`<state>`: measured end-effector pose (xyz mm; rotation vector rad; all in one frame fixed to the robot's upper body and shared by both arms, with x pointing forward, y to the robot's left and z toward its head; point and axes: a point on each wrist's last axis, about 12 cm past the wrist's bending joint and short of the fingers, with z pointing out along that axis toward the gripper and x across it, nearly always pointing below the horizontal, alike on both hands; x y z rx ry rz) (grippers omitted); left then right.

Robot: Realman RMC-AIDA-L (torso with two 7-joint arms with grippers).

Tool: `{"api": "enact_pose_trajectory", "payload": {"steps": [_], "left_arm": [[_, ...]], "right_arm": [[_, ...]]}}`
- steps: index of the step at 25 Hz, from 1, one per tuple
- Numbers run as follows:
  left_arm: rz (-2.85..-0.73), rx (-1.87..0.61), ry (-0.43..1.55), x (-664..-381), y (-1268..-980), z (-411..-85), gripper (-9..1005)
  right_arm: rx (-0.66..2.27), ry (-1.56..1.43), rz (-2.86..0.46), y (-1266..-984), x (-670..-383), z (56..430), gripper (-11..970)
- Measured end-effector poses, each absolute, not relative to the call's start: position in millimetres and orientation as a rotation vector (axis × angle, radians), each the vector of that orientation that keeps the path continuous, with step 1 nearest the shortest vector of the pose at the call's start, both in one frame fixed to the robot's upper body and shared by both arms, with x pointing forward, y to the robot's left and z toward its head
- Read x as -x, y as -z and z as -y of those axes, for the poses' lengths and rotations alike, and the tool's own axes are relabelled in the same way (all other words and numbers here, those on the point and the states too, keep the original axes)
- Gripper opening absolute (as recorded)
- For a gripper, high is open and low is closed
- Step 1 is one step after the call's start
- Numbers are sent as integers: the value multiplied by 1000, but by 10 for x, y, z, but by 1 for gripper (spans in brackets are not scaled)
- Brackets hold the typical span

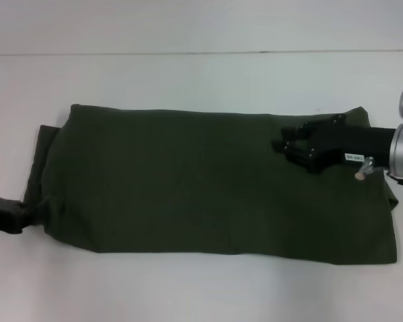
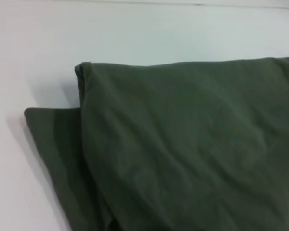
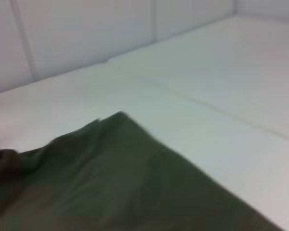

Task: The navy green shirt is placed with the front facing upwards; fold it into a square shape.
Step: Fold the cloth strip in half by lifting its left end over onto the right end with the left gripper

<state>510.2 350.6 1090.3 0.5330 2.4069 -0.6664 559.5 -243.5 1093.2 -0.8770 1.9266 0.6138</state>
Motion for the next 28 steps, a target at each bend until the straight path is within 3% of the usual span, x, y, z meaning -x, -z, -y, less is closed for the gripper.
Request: {"api": "enact_pose_trajectory", "payload": {"steps": [3,9,14,28], "left_arm": [[-2396,-500,688,-5110,-10910,-3489,4],[-2336,-429,762,-5099,-10921,-3467,4],[-2266,-329,831,-5070,-10958,-3564,3],[-2065,-270,985,-5173,-11164,-3489,3]], "right_arm": [[892,-559,-1842,-10652,-5594,2432,265],[936,-448,-1695,-10215,-5498,2298,137],[954,-394,-1588,-10072,-5374,2134,31],[1034,-393,-1547,-10103,-5454,1916,-2]]}}
